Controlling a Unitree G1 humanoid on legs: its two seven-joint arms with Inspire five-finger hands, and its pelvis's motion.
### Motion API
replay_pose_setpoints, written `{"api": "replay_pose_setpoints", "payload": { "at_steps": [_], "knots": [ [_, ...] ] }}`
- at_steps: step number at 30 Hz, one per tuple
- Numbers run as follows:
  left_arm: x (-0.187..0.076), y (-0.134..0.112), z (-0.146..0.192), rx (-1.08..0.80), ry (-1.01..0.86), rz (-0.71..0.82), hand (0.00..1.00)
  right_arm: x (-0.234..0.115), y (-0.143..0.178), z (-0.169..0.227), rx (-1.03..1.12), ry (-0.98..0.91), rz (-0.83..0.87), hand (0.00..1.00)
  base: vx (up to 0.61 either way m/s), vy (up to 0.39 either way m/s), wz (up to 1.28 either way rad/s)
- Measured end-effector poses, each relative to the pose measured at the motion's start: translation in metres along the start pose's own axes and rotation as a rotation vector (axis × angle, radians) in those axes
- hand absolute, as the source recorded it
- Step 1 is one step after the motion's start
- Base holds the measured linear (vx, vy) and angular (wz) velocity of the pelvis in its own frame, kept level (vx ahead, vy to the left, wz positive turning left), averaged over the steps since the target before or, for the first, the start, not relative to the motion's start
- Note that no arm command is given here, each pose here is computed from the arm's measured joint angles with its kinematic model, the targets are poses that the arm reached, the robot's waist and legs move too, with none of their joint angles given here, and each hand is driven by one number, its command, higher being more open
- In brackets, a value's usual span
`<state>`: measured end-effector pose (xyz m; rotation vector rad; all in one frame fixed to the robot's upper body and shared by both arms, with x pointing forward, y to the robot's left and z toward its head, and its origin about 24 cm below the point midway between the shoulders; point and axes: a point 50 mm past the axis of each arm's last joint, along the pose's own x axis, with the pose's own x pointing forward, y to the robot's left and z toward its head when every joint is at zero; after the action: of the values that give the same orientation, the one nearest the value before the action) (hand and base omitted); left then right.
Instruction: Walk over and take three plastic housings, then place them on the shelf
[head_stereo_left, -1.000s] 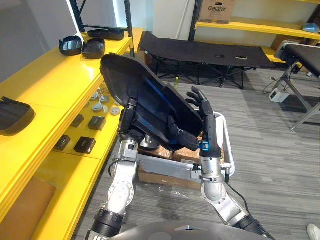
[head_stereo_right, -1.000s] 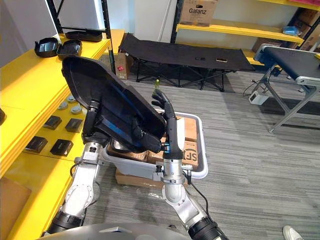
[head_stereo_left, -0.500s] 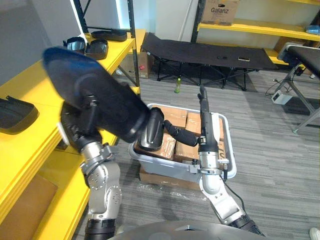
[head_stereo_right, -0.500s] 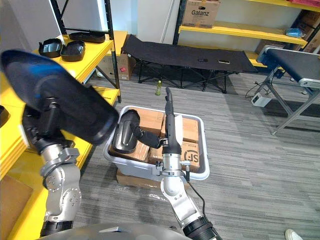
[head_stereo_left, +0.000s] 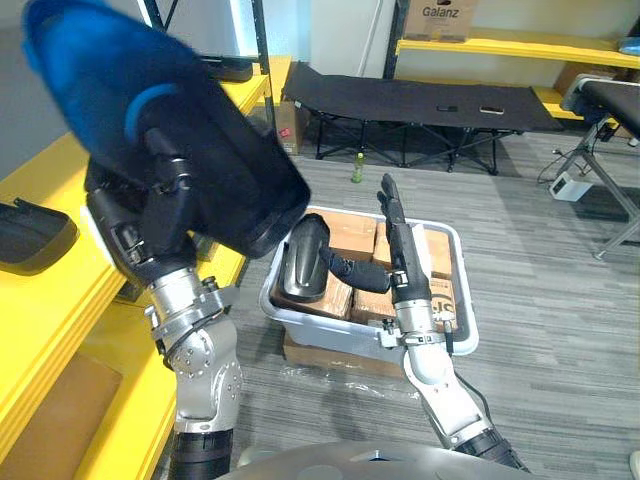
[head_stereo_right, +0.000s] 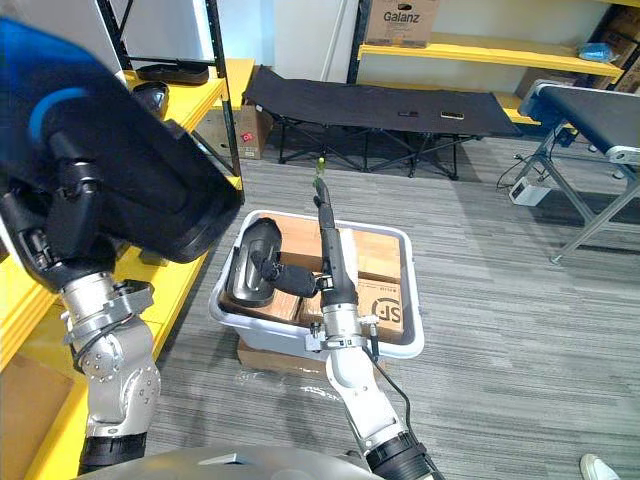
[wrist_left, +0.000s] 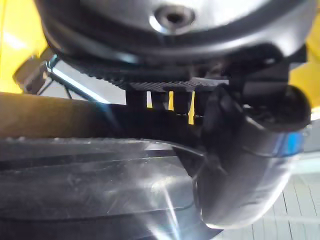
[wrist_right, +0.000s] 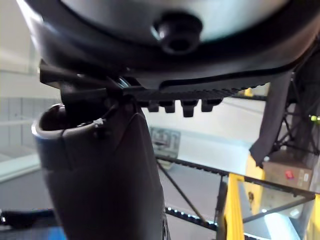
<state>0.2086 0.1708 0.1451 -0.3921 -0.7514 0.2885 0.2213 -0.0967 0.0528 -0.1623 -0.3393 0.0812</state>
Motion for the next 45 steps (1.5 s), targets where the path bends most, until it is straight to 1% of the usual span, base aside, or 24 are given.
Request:
{"api": "replay_pose_setpoints", "payload": {
  "at_steps": [1, 2, 4, 7, 9, 11, 21, 27, 29, 35, 40, 41, 45],
  "knots": [
    [0.0, -0.005, 0.002, -0.004, -0.002, -0.072, 0.0, 0.0, 0.0, 0.0, 0.017, 0.005, 0.018, 1.0, 0.0, 0.0, 0.0],
    [0.0, -0.009, 0.003, -0.009, -0.005, -0.107, 0.0, 0.0, 0.0, -0.001, 0.023, 0.008, 0.029, 1.0, 0.0, 0.022, -0.03],
    [-0.001, -0.021, 0.009, -0.023, -0.025, -0.255, 0.0, 0.0, 0.0, -0.001, 0.084, 0.021, 0.085, 1.0, 0.0, 0.02, -0.04],
    [-0.002, -0.031, 0.016, -0.007, -0.05, -0.397, 0.0, 0.0, 0.001, -0.001, 0.186, 0.031, 0.159, 1.0, 0.0, 0.0, 0.0],
    [-0.003, -0.036, 0.019, 0.016, -0.059, -0.467, 0.0, 0.003, 0.002, 0.0, 0.24, 0.027, 0.19, 1.0, 0.0, 0.0, 0.0],
    [-0.003, -0.037, 0.019, 0.019, -0.063, -0.499, 0.0, 0.003, 0.001, 0.001, 0.248, 0.022, 0.208, 1.0, 0.0, 0.0, 0.0],
    [-0.002, -0.043, 0.03, 0.014, -0.118, -0.554, 0.0, 0.007, -0.006, 0.013, 0.239, -0.042, 0.242, 1.0, 0.0, 0.0, 0.0],
    [-0.003, -0.045, 0.03, 0.075, -0.13, -0.57, 0.0, 0.007, -0.006, 0.013, 0.228, -0.044, 0.265, 1.0, 0.0, 0.0, 0.0],
    [-0.003, -0.046, 0.03, 0.104, -0.129, -0.571, 0.0, 0.009, -0.006, 0.015, 0.21, -0.051, 0.296, 1.0, 0.0, 0.0, 0.0],
    [-0.003, -0.044, 0.028, 0.12, -0.115, -0.551, 0.0, 0.017, -0.006, 0.042, 0.29, -0.165, 0.318, 1.0, 0.0, 0.0, 0.0],
    [-0.004, -0.045, 0.027, 0.163, -0.119, -0.565, 0.0, 0.021, -0.005, 0.045, 0.317, -0.18, 0.351, 1.0, 0.0, 0.0, 0.0],
    [-0.004, -0.045, 0.027, 0.168, -0.116, -0.567, 0.0, 0.021, -0.004, 0.045, 0.317, -0.177, 0.352, 0.0, 0.0, 0.0, 0.0],
    [-0.005, -0.045, 0.025, 0.21, -0.105, -0.574, 0.0, 0.021, -0.002, 0.043, 0.318, -0.149, 0.362, 0.0, 0.0, 0.0, 0.0]
  ]
}}
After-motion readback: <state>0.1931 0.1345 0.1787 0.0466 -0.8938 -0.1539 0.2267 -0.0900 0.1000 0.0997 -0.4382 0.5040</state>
